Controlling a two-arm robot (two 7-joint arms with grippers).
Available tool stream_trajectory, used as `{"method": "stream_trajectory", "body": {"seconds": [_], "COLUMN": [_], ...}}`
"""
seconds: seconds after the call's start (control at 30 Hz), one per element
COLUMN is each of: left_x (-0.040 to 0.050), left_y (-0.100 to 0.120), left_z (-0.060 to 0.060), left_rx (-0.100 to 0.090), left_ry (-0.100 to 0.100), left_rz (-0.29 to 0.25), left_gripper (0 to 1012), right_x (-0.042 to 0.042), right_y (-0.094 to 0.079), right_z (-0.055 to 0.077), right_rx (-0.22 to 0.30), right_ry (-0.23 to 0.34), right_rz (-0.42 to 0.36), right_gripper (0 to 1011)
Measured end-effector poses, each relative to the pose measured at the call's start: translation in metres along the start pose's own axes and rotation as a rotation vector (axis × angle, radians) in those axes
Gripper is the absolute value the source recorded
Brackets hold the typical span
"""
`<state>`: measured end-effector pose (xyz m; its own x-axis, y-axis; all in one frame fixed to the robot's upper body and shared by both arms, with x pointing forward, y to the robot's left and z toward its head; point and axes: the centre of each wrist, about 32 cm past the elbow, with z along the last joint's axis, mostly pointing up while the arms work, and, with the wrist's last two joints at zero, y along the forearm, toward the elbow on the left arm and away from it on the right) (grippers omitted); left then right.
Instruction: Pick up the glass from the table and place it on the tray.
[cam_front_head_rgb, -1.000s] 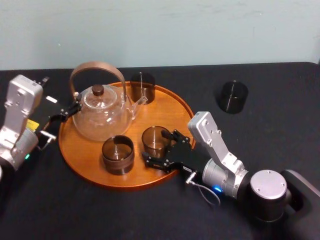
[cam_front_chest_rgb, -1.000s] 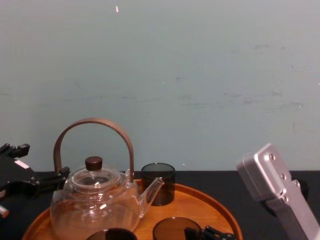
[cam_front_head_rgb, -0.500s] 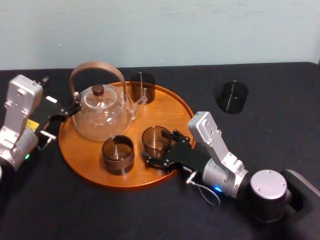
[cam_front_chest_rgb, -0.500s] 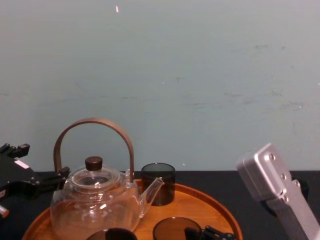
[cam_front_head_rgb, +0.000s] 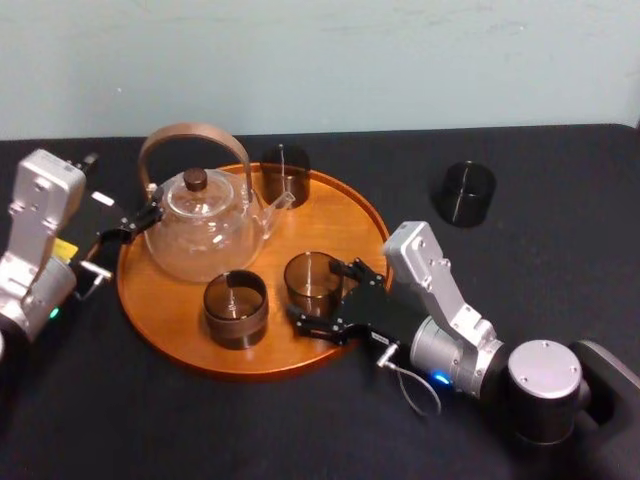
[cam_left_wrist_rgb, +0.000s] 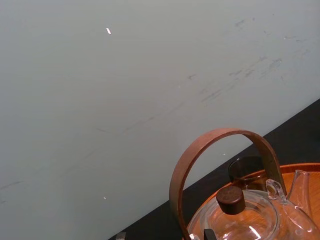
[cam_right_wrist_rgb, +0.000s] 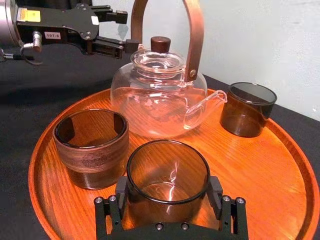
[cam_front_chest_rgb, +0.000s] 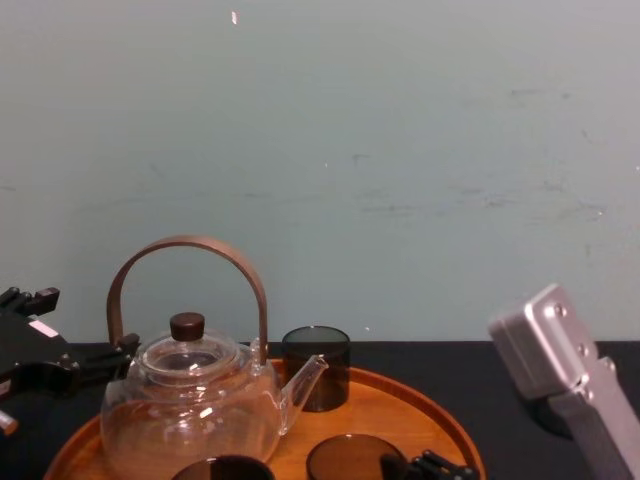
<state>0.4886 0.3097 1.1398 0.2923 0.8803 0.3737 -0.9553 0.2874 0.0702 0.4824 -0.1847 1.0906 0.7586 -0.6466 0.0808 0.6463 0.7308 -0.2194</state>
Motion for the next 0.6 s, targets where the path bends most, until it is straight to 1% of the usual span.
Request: {"method": "stream_trajectory", "body": {"seconds": [0.2,0.4,0.43,0.57,0.6], "left_x": [0.0,0.0,0.0,0.0,0.0], "left_y": [0.0,0.0,0.0,0.0,0.0], "left_z": [0.0,0.0,0.0,0.0,0.0], "left_rx": [0.0,0.0,0.0,0.0,0.0], "left_ry": [0.0,0.0,0.0,0.0,0.0], "left_rz": [0.0,0.0,0.0,0.0,0.0], "left_gripper": [1009,1010,1009,1010,1009], "right_x": [0.0007,0.0007,0.0012,0.0023,0.0033], "right_y": [-0.008,-0.022,-0.027,-0.039,-0.046], "right_z": [0.003,0.004,0.004,0.004,0.004], "right_rx": [0.0,-0.003,-0.004,-0.004,-0.003], "right_ry": [0.004,-0.001,-0.001,-0.001,0.0], "right_rz": [-0.001,-0.006,-0.01,-0.024,-0.034], "right_gripper": [1002,1003,1002,1002,1002]}}
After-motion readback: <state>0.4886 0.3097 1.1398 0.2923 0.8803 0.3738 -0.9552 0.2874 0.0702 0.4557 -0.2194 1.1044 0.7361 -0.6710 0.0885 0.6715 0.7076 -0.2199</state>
